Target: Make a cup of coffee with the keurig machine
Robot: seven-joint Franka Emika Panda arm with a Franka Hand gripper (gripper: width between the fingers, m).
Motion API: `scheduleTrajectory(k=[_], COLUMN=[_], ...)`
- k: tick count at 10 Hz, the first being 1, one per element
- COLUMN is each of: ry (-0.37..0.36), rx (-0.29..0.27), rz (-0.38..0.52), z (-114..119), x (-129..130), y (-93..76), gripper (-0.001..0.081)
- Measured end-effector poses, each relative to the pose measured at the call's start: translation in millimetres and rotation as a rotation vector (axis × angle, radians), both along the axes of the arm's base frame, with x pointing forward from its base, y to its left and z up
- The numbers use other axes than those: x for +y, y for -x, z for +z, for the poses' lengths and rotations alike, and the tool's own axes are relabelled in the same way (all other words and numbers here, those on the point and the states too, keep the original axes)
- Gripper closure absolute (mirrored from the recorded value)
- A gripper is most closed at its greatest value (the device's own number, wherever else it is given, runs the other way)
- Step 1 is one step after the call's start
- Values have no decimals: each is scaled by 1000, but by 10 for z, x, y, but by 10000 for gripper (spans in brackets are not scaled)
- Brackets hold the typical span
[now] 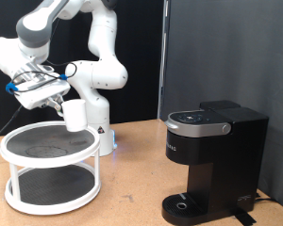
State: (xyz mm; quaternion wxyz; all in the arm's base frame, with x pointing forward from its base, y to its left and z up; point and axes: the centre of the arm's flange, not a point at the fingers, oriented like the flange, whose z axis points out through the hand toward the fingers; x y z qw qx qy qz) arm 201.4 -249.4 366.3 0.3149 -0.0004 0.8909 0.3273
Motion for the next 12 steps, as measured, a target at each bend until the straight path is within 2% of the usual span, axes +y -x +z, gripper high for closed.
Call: scheduleTrajectory(k=[2, 3, 5, 7, 10, 12], ry=[-8, -9, -59, -70, -16, -13], rx=[-17, -16, -31, -20, 9, -2], rz=[19, 17, -24, -45, -59, -102], z=[148, 137, 192, 293, 384, 427], x=[30, 32, 83, 227, 485, 666], y=[8, 7, -96, -334, -696, -938], gripper=[799, 799, 799, 799, 799, 799])
